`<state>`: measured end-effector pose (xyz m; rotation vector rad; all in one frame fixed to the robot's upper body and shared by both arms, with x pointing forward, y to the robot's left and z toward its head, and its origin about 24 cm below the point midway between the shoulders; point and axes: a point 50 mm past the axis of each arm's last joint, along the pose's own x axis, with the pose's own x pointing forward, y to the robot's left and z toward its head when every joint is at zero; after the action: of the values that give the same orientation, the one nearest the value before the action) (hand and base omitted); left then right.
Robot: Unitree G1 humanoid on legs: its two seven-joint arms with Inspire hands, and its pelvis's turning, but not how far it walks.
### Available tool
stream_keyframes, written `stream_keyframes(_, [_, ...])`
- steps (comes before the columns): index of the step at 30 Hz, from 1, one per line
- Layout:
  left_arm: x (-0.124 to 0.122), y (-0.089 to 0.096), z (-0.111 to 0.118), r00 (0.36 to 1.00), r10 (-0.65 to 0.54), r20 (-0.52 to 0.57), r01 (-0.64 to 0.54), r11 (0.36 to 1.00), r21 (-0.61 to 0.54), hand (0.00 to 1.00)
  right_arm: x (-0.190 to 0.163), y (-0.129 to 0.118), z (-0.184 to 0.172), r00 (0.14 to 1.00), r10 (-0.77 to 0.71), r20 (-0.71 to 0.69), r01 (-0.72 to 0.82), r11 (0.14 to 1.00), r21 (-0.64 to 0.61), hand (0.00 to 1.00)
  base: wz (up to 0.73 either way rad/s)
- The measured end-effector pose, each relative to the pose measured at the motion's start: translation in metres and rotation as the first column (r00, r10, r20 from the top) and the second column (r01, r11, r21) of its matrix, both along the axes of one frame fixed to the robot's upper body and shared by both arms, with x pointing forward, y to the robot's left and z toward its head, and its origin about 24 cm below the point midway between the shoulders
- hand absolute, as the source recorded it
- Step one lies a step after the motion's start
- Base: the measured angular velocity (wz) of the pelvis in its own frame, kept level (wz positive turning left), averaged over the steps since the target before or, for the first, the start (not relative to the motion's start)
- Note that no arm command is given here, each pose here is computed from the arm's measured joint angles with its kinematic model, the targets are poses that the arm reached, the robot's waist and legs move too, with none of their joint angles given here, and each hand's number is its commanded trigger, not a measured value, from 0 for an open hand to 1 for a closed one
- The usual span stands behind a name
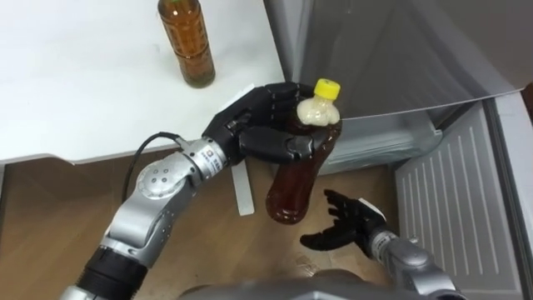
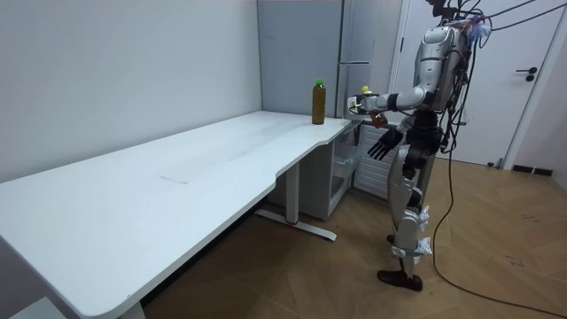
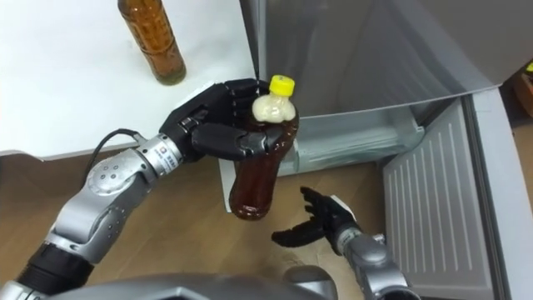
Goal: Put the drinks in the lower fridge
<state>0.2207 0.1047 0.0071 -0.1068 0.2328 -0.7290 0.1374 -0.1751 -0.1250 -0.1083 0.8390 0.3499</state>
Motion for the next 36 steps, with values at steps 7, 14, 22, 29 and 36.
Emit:
stream_keyframes(7, [-0.004, -0.002, -0.006, 1.000, -0.011, -0.019, 0.012, 1.000, 0.020, 1.00, 0.003, 0.017, 0.011, 0.992, 0.121, 0.044, -0.125, 0.988, 0.091, 0.00, 0.00])
stream_keyframes(14, [-0.004, -0.001, -0.012, 1.000, -0.012, -0.002, 0.012, 0.996, 0.083, 1.00, 0.010, 0.025, 0.020, 0.977, 0.198, 0.085, -0.209, 0.967, 0.147, 0.00, -0.02])
stream_keyframes(22, [-0.006, 0.001, -0.016, 0.999, -0.036, 0.024, 0.031, 0.982, 0.188, 1.00, 0.015, 0.027, 0.034, 0.936, 0.325, 0.137, -0.346, 0.922, 0.174, 0.00, 0.00])
stream_keyframes(29, [-0.006, 0.002, -0.016, 0.998, -0.051, 0.046, 0.039, 0.974, 0.225, 1.00, 0.012, 0.027, 0.037, 0.919, 0.369, 0.140, -0.391, 0.896, 0.211, 0.00, -0.02])
stream_keyframes(36, [-0.009, -0.001, -0.017, 0.993, -0.094, 0.075, 0.069, 0.955, 0.289, 1.00, 0.011, 0.029, 0.039, 0.915, 0.378, 0.143, -0.404, 0.874, 0.269, 0.00, -0.01])
